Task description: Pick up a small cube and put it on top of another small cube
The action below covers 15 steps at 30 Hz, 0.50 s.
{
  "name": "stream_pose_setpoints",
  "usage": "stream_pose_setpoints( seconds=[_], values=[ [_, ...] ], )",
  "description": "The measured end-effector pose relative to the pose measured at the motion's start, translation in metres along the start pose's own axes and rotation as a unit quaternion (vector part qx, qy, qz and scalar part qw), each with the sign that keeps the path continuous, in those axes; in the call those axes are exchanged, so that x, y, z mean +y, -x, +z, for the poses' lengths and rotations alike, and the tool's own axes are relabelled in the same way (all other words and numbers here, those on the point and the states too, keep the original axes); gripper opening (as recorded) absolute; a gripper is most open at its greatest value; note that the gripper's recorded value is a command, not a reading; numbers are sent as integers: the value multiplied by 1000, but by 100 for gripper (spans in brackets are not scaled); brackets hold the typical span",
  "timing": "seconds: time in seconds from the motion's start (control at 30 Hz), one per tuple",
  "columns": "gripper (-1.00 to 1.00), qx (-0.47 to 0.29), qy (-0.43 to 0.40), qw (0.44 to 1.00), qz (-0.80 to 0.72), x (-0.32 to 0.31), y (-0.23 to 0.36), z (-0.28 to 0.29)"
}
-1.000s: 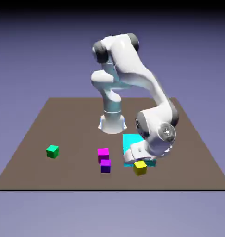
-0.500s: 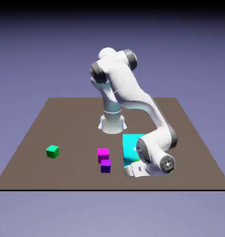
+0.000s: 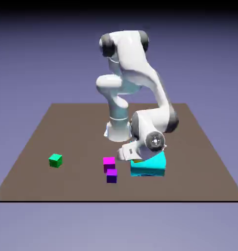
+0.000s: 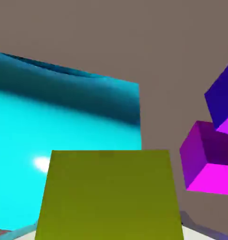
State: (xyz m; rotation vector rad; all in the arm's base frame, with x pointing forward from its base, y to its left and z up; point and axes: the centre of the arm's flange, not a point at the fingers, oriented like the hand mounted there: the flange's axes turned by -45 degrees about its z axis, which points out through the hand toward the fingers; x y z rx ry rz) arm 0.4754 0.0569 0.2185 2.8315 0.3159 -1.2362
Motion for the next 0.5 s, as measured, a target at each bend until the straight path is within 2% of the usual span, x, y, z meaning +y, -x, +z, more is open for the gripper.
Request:
stream_pose_setpoints(
  seconds=[0.17, 0.2, 0.3, 0.33, 0.4, 0.5],
  values=[
    [-100, -29, 0, 999, 31, 81, 19, 47],
    [-100, -29, 0, 999, 31, 81, 19, 47],
    [-100, -29, 0, 999, 32, 82, 9, 97],
    [100, -29, 0, 999, 31, 82, 8, 111],
    [100, -29, 1, 999, 31, 82, 8, 111],
    [100, -29, 1, 999, 32, 82, 16, 62]
  ],
)
